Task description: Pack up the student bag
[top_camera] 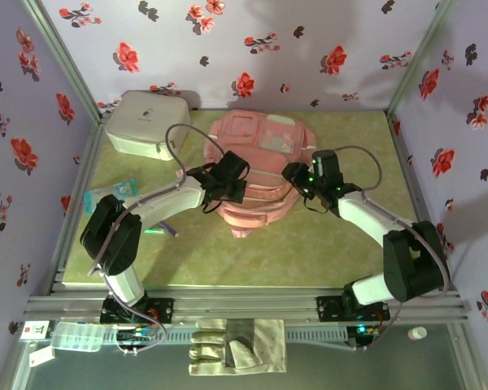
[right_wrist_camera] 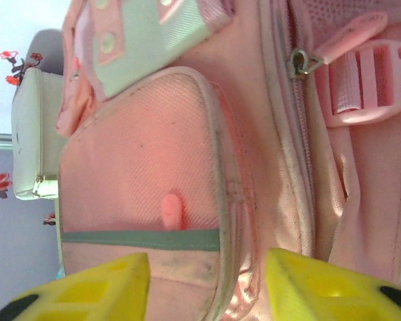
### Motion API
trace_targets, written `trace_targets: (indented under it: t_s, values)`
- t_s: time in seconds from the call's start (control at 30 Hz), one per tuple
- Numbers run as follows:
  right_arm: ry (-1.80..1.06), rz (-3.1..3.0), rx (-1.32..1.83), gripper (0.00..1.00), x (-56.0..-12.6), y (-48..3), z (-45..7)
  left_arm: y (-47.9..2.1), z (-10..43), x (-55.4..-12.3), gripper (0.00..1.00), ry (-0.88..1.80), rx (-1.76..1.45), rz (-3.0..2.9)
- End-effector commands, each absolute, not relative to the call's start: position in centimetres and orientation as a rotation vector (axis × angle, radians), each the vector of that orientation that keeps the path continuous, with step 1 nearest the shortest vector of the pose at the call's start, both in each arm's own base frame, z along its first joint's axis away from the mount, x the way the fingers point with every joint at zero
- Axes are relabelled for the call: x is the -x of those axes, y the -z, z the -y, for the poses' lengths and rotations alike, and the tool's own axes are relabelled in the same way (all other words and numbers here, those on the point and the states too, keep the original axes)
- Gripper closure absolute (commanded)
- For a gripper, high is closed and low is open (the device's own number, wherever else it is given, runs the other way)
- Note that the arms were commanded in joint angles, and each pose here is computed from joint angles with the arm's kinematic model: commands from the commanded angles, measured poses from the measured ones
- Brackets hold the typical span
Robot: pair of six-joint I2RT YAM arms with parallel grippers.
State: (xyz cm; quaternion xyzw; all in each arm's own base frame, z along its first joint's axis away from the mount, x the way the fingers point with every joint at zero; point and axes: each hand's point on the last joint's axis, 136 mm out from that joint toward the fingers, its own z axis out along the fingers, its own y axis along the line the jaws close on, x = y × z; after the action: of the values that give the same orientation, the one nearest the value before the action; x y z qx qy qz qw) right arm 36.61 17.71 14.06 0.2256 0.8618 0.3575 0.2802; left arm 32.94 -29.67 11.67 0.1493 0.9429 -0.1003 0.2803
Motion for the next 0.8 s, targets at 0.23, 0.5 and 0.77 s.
trace_targets:
  t_s: [0.23,0.5,0.77]
  values:
    - [-0.963,-2.324,-0.848,0.45,-33.9,-13.3,-16.1,-14.3,35.1,-30.7,1.0,0.509,-0.585,-2.44]
    - [-1.052,-2.304,-0.856,0.52,-35.0,-13.1,-17.3,-13.9,35.1,-30.6,1.0,0.497,-0.602,-2.451]
    - [-1.059,-2.28,-0.827,0.66,-36.8,-13.7,-17.9,-13.8,34.6,-30.4,1.0,0.472,-0.622,-2.456]
